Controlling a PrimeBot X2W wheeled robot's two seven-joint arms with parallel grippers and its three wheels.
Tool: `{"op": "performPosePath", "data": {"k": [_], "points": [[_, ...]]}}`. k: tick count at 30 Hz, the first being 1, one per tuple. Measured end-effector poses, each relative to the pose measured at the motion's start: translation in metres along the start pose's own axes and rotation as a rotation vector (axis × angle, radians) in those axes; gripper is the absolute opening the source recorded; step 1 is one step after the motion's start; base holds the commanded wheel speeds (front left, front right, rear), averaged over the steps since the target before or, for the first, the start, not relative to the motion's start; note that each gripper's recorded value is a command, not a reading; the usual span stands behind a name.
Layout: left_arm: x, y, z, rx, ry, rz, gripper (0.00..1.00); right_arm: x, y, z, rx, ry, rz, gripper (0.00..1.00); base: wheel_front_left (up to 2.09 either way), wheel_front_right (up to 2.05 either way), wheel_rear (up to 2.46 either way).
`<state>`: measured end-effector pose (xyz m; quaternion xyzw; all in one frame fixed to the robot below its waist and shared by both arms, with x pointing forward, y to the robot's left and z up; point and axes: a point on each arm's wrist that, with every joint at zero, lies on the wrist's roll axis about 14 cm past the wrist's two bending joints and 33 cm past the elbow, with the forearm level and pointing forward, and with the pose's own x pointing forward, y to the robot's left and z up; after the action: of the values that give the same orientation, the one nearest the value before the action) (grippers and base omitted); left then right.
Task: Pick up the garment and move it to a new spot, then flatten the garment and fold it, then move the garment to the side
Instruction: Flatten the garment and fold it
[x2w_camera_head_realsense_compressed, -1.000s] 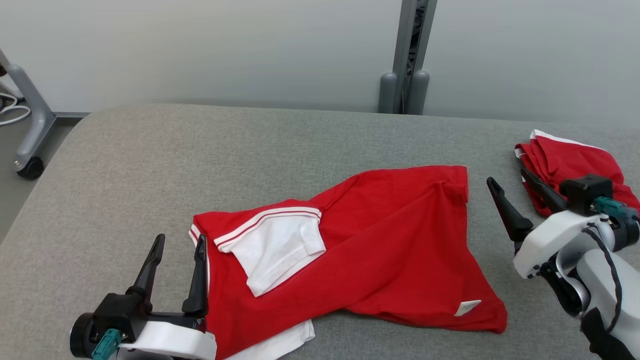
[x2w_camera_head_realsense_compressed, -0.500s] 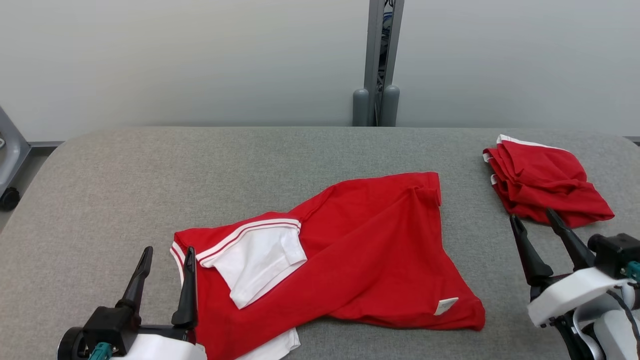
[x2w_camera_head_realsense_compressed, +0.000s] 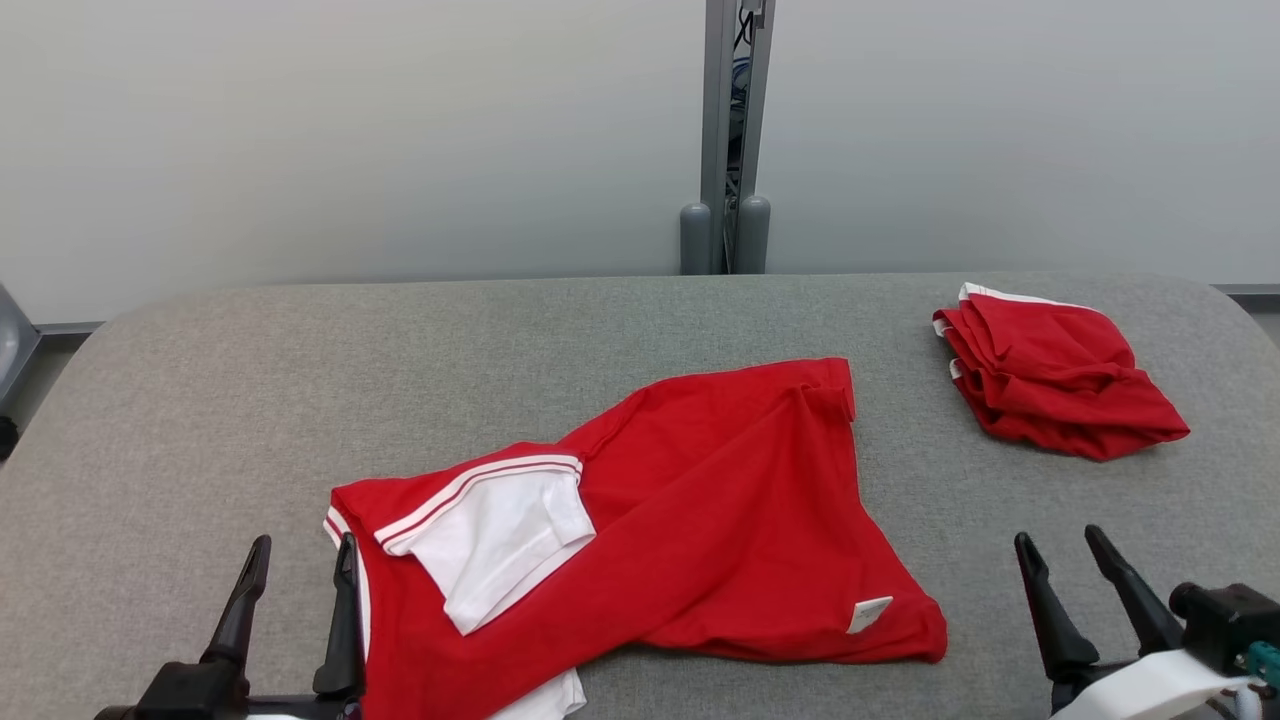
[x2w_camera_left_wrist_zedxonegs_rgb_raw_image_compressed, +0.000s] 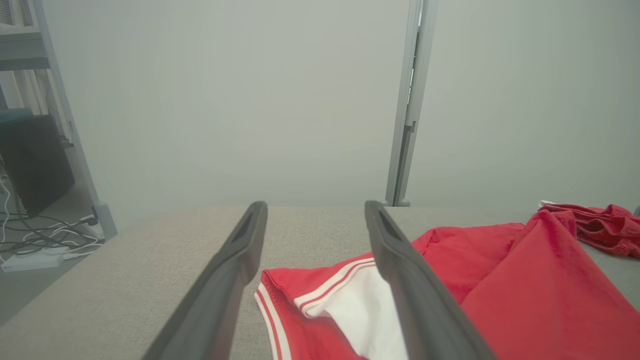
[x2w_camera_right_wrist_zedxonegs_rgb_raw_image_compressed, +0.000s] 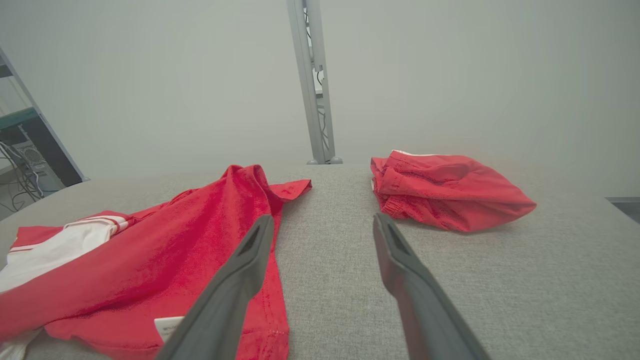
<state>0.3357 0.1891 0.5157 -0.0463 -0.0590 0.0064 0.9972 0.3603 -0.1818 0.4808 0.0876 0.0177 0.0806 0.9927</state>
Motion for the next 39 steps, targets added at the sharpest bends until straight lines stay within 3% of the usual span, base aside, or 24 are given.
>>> {"op": "performPosePath", "data": {"k": [8, 16, 39], "points": [[-0.008, 0.008, -0.009, 0.021, 0.030, 0.026, 1.00, -0.011, 0.012, -0.009, 0.027, 0.021, 0.002, 1.00, 0.00, 0.00, 0.00], [-0.011, 0.015, -0.017, 0.045, 0.059, 0.068, 1.00, -0.011, 0.008, -0.017, -0.023, 0.068, -0.009, 1.00, 0.00, 0.00, 0.00], [-0.017, 0.019, -0.028, 0.068, 0.096, 0.094, 1.00, -0.004, 0.020, -0.009, -0.029, 0.050, 0.012, 1.00, 0.00, 0.00, 0.00]]}}
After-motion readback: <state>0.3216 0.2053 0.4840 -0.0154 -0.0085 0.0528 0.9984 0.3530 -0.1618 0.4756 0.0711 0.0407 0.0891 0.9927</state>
